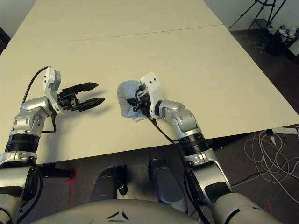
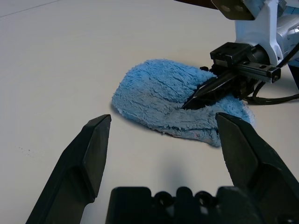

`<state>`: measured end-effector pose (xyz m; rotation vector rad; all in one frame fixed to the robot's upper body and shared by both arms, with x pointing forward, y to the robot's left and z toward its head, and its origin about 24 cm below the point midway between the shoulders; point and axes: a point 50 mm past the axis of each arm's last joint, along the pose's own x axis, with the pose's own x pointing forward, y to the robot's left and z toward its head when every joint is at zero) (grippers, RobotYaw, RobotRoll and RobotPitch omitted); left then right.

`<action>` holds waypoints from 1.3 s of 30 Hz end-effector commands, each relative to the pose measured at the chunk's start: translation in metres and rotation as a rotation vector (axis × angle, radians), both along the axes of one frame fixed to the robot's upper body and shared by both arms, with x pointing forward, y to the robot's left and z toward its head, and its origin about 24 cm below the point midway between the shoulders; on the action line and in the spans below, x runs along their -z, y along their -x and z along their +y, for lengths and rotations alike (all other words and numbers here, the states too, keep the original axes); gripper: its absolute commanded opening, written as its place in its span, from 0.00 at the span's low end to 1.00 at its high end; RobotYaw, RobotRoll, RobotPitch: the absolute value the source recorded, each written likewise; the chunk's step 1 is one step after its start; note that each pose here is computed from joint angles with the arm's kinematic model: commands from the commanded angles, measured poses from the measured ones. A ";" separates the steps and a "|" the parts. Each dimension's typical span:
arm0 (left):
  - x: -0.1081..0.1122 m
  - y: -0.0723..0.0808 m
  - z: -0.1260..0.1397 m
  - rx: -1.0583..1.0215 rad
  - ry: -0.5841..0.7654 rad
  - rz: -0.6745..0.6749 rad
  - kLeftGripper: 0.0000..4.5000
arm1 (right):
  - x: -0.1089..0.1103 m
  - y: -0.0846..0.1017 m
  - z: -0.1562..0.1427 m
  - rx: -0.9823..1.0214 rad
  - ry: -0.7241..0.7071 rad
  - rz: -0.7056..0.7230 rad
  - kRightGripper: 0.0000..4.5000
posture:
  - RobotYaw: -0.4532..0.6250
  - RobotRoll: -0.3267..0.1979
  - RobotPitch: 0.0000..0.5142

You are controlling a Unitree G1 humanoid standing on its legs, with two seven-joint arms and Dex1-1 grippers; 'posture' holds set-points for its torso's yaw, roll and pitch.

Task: Wipe the water off the table with a rag.

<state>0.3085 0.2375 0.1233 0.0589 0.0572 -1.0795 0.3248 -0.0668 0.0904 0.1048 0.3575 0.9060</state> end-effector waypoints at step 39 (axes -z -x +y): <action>0.006 0.005 0.004 -0.023 0.003 0.018 1.00 | -0.059 -0.029 -0.241 0.504 0.310 -0.067 0.04 | 0.23 0.62 0.27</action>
